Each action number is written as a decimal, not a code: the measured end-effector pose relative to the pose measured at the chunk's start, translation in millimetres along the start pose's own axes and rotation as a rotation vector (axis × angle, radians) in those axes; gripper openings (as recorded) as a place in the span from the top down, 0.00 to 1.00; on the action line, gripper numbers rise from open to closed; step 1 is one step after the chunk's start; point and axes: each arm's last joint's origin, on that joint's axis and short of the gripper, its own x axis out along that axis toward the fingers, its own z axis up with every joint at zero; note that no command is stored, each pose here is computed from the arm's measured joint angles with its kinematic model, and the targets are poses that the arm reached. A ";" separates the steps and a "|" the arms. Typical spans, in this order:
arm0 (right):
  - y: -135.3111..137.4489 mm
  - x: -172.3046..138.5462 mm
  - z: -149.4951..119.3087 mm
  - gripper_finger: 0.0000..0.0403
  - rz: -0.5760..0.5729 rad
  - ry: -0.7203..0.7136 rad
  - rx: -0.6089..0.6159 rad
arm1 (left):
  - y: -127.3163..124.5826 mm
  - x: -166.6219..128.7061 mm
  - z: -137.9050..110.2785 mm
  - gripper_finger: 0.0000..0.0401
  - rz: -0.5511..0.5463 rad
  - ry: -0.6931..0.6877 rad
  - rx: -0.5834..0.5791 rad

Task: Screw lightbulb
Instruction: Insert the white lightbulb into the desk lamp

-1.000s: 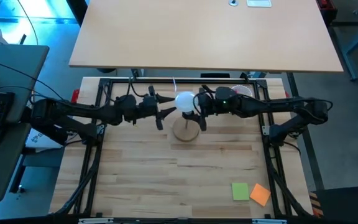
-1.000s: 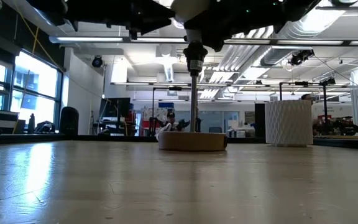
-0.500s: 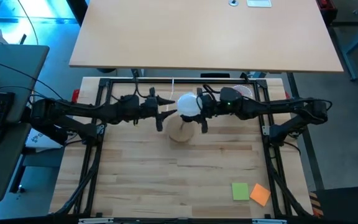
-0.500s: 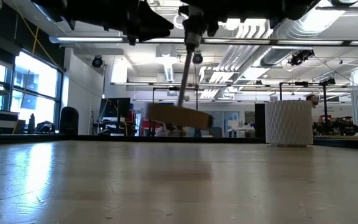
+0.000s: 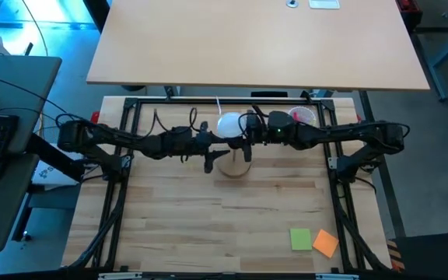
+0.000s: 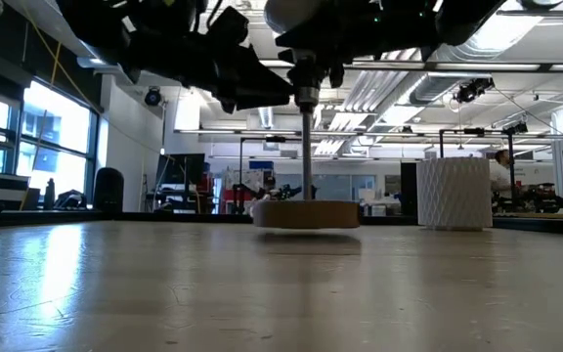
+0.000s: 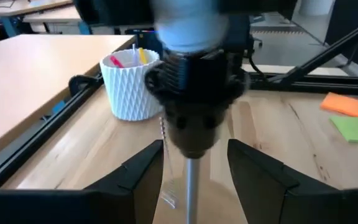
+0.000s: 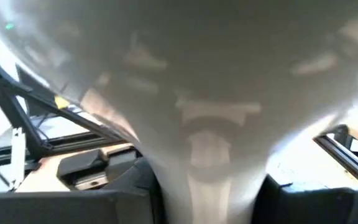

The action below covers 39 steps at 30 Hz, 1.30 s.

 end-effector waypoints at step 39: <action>-4.0 2.9 -10.6 0.68 -0.063 0.092 -0.052 | 8.9 44.8 -47.2 0.47 0.017 -0.112 -0.034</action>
